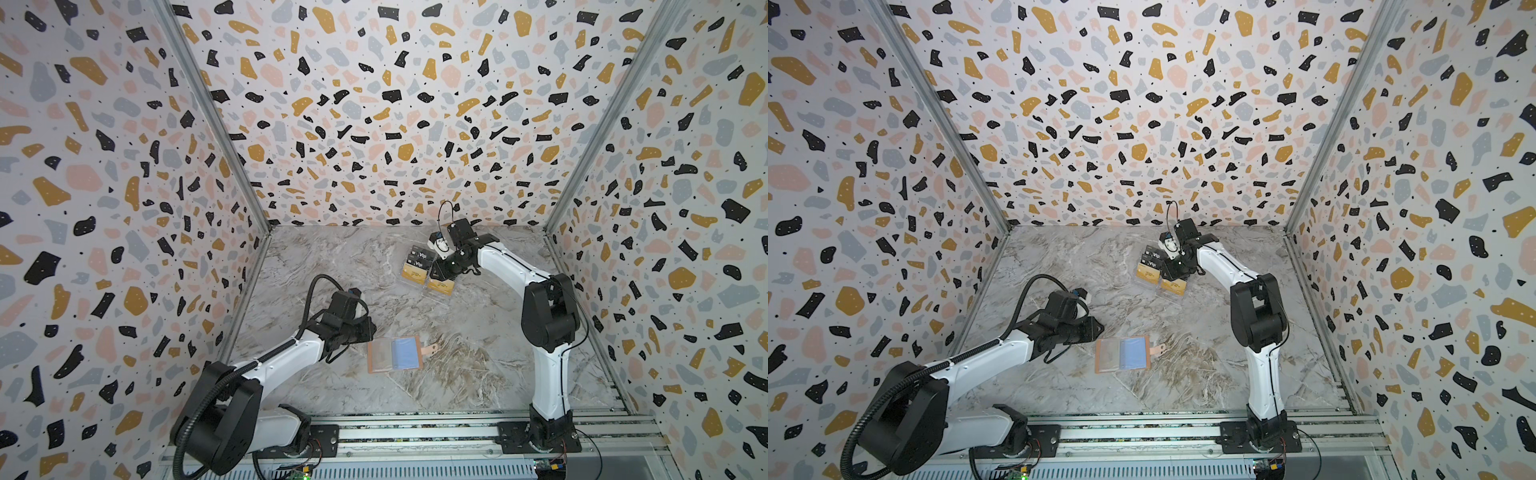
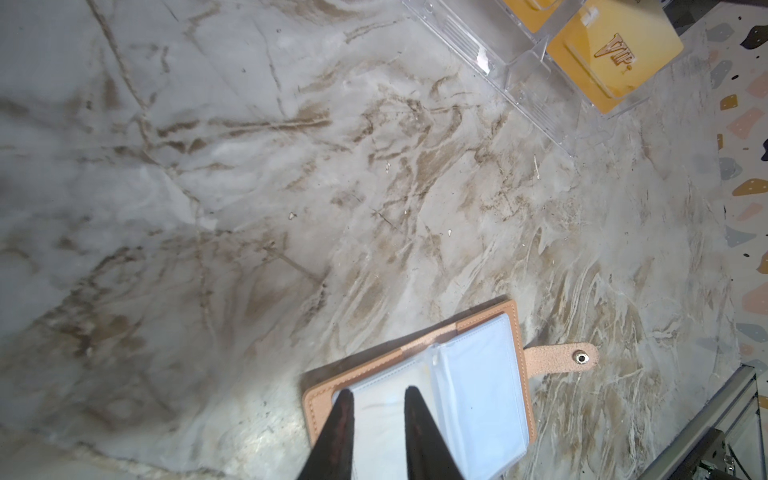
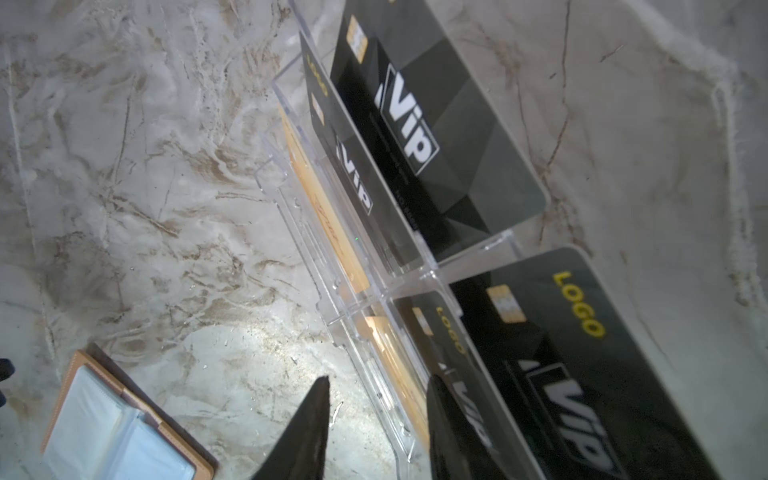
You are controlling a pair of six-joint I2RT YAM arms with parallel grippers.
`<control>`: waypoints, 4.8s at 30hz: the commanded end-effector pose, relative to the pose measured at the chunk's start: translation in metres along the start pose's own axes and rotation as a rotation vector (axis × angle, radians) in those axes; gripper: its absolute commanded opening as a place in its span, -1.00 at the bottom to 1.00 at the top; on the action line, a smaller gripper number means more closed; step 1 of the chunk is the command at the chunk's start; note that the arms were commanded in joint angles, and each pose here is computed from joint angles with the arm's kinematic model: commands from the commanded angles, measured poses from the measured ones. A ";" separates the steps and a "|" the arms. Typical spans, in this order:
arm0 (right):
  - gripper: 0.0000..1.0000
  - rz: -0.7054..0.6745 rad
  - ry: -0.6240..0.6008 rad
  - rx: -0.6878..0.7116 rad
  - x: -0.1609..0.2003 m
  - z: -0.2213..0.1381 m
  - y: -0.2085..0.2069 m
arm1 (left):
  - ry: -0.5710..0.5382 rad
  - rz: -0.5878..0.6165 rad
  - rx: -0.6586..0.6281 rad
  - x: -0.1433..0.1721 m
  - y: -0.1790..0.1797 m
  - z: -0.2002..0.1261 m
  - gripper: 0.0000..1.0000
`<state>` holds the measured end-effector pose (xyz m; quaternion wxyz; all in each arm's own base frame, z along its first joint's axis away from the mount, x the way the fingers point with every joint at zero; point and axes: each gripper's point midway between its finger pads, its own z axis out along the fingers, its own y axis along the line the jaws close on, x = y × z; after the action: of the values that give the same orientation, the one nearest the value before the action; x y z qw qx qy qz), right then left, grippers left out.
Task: Insert credit cards into a card holder
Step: Pick up the credit card from the storage box.
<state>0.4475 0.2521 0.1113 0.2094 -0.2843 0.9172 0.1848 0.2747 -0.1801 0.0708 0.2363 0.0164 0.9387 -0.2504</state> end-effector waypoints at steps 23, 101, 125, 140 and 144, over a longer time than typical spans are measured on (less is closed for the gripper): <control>-0.25 -0.062 0.054 0.079 0.008 -0.003 -0.001 | -0.019 0.000 -0.001 -0.002 -0.001 -0.003 -0.48; -0.88 -0.382 0.086 0.263 0.008 -0.010 0.001 | -0.028 -0.012 0.004 -0.011 -0.008 -0.012 -0.42; -1.00 -0.290 -0.138 0.056 -0.033 -0.065 0.064 | -0.057 -0.027 -0.033 -0.002 0.006 -0.013 -0.42; -1.00 0.150 -0.298 -0.582 0.020 -0.076 0.180 | -0.048 -0.035 -0.064 0.012 0.015 -0.013 -0.45; -1.00 0.205 -0.273 -0.580 0.046 -0.056 0.204 | -0.066 -0.068 -0.029 0.028 0.011 -0.010 -0.46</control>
<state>0.2867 0.3413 0.1470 0.2012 -0.2301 0.8451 0.4387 0.2535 -0.1653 0.0634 0.2523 -0.0150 0.9393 -0.2321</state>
